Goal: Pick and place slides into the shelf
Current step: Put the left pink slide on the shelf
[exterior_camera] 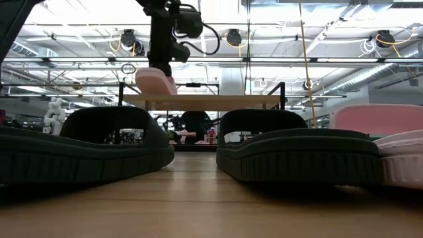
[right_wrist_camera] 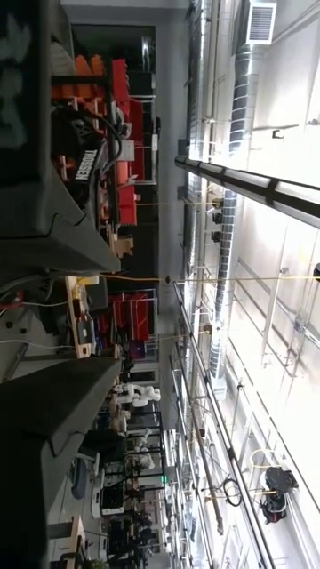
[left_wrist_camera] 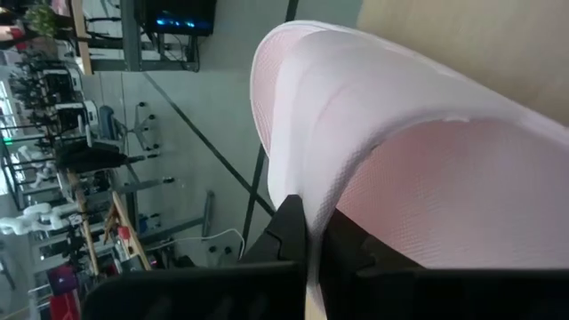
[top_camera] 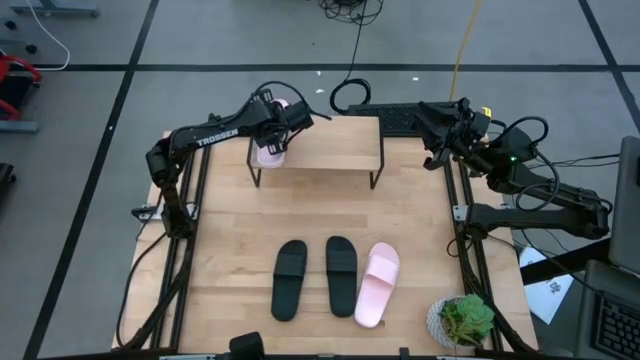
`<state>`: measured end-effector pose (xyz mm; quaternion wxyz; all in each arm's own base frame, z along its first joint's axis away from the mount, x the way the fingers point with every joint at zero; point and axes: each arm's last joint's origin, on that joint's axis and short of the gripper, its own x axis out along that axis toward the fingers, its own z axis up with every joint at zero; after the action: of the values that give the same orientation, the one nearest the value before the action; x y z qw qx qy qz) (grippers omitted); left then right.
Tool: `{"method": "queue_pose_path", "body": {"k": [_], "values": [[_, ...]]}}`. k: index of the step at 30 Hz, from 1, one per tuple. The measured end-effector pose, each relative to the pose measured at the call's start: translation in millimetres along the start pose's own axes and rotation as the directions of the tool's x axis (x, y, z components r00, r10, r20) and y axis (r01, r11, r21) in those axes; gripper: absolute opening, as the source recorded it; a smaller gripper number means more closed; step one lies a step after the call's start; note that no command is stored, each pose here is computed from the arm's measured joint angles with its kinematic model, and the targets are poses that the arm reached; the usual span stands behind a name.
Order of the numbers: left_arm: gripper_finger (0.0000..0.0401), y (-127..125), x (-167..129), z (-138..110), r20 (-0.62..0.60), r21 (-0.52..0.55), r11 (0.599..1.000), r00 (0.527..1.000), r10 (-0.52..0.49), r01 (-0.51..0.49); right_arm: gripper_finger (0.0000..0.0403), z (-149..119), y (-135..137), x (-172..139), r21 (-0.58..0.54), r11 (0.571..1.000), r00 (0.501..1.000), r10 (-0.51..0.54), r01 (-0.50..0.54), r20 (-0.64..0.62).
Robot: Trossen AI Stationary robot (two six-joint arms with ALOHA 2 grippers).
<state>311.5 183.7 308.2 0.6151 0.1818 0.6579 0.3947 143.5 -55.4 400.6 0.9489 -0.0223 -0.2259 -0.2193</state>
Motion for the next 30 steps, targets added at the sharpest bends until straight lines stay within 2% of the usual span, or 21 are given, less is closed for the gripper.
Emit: {"method": "queue_pose_path", "body": {"k": [9, 20, 30], "values": [[0.0000, -13, 12, -4, -0.043, 0.044, 0.998, 0.998, 0.036, -0.034, 0.0155, 0, 0, 0, 0.000, 1.000, 1.000, 0.000, 0.000, 0.000], [0.0001, -23, 19, -7, -0.050, 0.062, 0.998, 0.999, -0.004, 0.007, 0.0155, 0, 0, 0, 0.000, 1.000, 1.000, 0.000, 0.000, 0.000], [0.0043, -26, 19, -7, -0.043, 0.058, 0.997, 0.998, -0.052, 0.054, 0.0155, 1, 0, 0, 0.001, 1.000, 1.000, 0.000, 0.000, 0.008]]}}
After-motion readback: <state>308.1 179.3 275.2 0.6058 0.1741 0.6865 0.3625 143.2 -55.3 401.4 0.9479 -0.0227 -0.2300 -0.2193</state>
